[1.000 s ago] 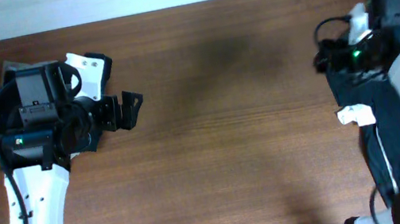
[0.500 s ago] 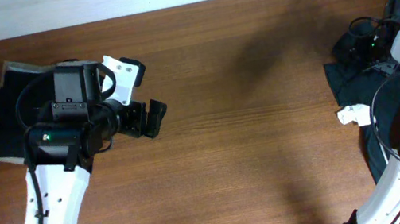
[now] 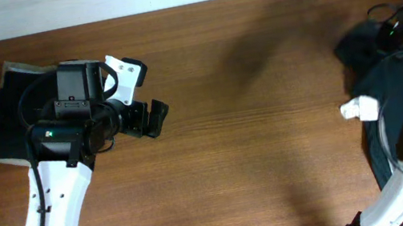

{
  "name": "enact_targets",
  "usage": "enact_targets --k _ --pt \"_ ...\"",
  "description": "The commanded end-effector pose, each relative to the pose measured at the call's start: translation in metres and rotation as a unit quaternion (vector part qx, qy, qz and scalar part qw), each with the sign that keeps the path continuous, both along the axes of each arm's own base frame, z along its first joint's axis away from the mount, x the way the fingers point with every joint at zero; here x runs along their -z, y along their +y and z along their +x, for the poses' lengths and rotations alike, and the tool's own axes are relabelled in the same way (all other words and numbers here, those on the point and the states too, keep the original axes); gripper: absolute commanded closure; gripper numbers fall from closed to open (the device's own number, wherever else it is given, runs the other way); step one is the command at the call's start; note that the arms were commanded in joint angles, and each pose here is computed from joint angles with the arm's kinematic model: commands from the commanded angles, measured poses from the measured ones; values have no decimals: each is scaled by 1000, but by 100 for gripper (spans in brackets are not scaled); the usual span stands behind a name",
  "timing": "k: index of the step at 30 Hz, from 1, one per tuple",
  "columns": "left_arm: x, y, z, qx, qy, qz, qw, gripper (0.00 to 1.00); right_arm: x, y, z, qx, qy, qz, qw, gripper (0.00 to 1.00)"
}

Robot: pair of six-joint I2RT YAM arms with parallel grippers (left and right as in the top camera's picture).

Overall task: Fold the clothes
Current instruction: 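Grasp the black Nike T-shirt from the right pile with the right gripper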

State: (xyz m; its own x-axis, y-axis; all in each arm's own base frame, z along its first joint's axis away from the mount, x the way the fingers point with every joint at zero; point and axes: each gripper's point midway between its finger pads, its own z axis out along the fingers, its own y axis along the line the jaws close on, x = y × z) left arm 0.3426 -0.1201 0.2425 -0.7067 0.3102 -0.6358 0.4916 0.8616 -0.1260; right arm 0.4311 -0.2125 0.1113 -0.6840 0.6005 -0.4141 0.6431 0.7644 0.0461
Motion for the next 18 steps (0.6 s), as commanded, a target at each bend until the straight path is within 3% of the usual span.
enact_targets --k 1,5,10,13,16,18 --pt "-4 0 4 -4 -5 0 1000 1 -67 14 9 -59 -77 -4 995 96" --pt "-4 0 4 -4 -4 0 1000 1 -102 85 25 -213 -149 64 963 96" --pt "-13 4 3 -11 -19 3 1000 1 -156 191 11 -349 -180 77 916 96" --pt "-35 20 6 -38 -52 14 998 1 -178 278 -14 -437 -178 92 877 96" --pt "-63 43 4 -73 -91 15 993 1 -173 385 -55 -543 -143 127 818 96" --pt "-72 59 0 -94 -104 15 990 1 -166 448 -94 -612 -117 137 770 76"
